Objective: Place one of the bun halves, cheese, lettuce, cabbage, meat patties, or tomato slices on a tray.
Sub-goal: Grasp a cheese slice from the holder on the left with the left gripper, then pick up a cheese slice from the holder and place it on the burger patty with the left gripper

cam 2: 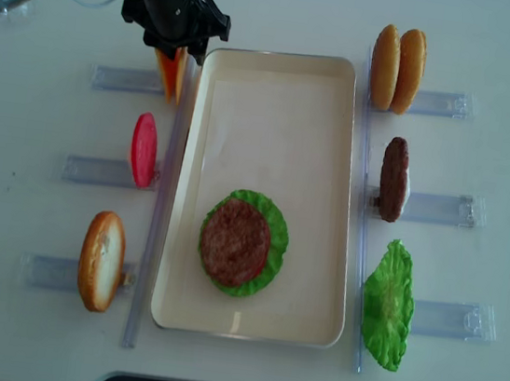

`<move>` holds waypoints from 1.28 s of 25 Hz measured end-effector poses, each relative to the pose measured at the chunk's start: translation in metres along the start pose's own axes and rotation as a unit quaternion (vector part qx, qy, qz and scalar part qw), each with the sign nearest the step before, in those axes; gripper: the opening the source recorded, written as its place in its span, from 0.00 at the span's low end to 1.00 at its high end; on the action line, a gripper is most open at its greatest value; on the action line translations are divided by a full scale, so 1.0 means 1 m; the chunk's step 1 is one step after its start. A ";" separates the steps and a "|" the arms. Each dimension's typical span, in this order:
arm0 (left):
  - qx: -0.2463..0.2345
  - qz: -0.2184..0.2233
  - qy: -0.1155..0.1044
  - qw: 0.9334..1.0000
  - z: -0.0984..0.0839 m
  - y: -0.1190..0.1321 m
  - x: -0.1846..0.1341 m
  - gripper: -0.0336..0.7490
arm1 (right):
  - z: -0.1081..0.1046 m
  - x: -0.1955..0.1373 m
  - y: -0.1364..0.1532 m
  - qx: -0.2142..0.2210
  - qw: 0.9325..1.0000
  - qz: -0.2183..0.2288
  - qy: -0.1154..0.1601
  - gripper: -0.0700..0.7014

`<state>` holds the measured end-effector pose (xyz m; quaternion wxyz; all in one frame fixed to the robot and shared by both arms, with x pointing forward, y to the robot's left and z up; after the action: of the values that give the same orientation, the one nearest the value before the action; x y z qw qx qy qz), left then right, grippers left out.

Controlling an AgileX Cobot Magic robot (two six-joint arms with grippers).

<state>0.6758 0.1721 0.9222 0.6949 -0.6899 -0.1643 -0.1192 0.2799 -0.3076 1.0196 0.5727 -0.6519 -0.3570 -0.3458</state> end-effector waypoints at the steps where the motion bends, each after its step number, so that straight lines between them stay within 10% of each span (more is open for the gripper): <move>1: 0.001 0.002 0.000 1.000 0.000 0.001 -0.001 0.54 | 0.000 0.000 0.000 0.000 1.000 0.000 0.000 0.45; 7: 0.008 0.011 0.003 1.000 0.002 0.001 -0.003 0.48 | 0.000 0.000 0.000 0.000 1.000 0.000 0.000 0.45; 14: 0.020 0.020 0.017 0.999 0.006 0.001 -0.006 0.11 | 0.000 0.000 0.000 0.000 1.000 0.000 0.000 0.45; 32: 0.005 0.009 0.024 1.000 0.007 -0.056 0.006 0.09 | 0.000 0.000 0.000 0.000 1.000 0.000 0.000 0.45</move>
<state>0.6587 0.1785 0.9760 0.7028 -0.6851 -0.1420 -0.1285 0.2799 -0.3076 1.0196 0.5727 -0.6519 -0.3570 -0.3458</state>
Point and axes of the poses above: a point on each arm's last joint axis where the gripper is mounted, y pointing out along that axis toward the gripper, z along the wrist's bending axis when the last joint is at zero, x = y × z, the point moved 6 cm from there along y, pointing out along that axis toward the gripper, and after that the axes turned 8 degrees about -y, right-handed, at the moved point
